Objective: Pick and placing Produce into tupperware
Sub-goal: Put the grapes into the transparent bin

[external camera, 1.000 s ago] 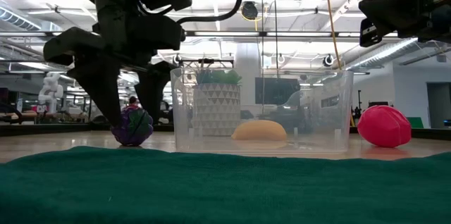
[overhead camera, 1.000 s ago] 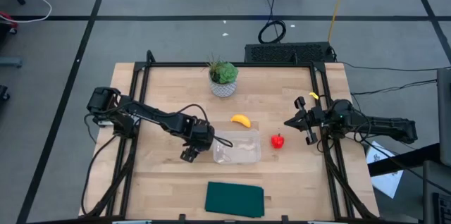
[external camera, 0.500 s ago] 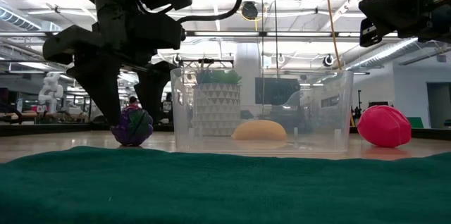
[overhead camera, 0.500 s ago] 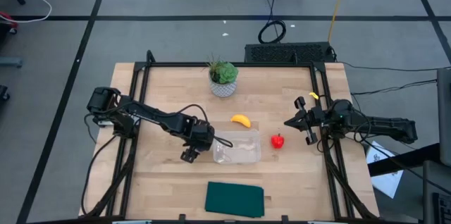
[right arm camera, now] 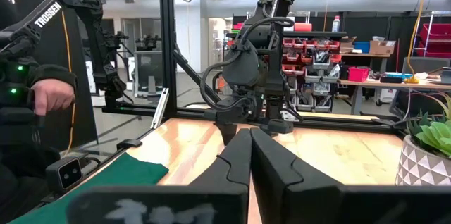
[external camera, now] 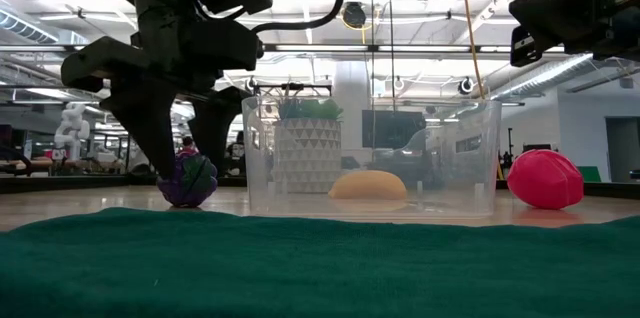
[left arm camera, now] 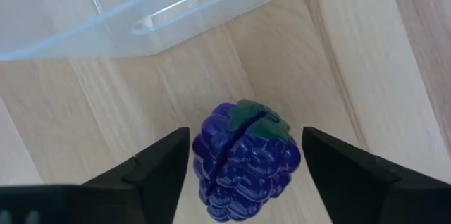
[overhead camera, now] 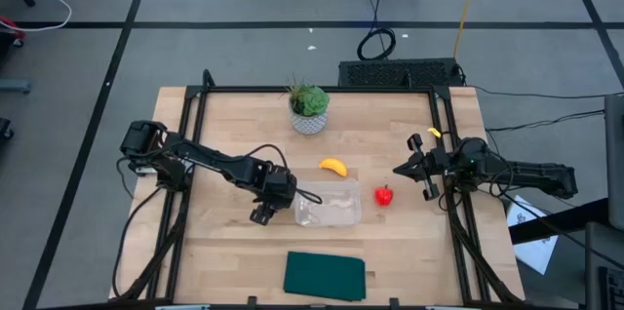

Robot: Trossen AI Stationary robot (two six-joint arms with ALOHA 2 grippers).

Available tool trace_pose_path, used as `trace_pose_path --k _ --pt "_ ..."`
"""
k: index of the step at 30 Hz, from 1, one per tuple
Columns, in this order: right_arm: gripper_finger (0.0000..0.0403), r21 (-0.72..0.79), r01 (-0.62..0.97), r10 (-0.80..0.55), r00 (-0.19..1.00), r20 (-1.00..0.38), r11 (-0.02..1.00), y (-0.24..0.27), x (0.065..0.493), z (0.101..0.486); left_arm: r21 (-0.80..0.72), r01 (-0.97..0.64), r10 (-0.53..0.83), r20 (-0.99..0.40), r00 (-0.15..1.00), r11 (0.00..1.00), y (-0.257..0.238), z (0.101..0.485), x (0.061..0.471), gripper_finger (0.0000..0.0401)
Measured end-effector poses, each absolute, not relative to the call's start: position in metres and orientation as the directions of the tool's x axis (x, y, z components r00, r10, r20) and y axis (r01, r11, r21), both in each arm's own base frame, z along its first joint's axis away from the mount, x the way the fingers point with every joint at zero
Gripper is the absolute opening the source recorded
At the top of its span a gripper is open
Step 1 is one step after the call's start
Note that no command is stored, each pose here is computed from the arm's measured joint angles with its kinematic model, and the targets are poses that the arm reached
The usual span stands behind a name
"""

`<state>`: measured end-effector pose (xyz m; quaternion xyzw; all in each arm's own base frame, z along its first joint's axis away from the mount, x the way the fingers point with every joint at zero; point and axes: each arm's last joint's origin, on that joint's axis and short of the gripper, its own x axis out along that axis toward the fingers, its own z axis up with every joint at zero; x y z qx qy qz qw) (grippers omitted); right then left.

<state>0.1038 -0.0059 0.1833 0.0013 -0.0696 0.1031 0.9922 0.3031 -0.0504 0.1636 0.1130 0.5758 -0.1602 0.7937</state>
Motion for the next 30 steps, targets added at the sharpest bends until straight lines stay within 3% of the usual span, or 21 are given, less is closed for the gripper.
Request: trace_pose_path --k 10,30 --pt "0.0 -0.012 -0.205 0.204 0.969 0.138 0.979 -0.0059 0.1038 0.1832 -0.006 0.388 -0.13 -0.947 0.293 0.922 -0.0507 0.1644 0.3038 0.0199" --pt "0.0 -0.012 -0.205 0.204 0.969 0.139 0.979 -0.006 0.1038 0.1833 0.001 0.416 -0.119 -0.957 0.263 0.909 -0.0507 0.1721 0.3054 0.0166"
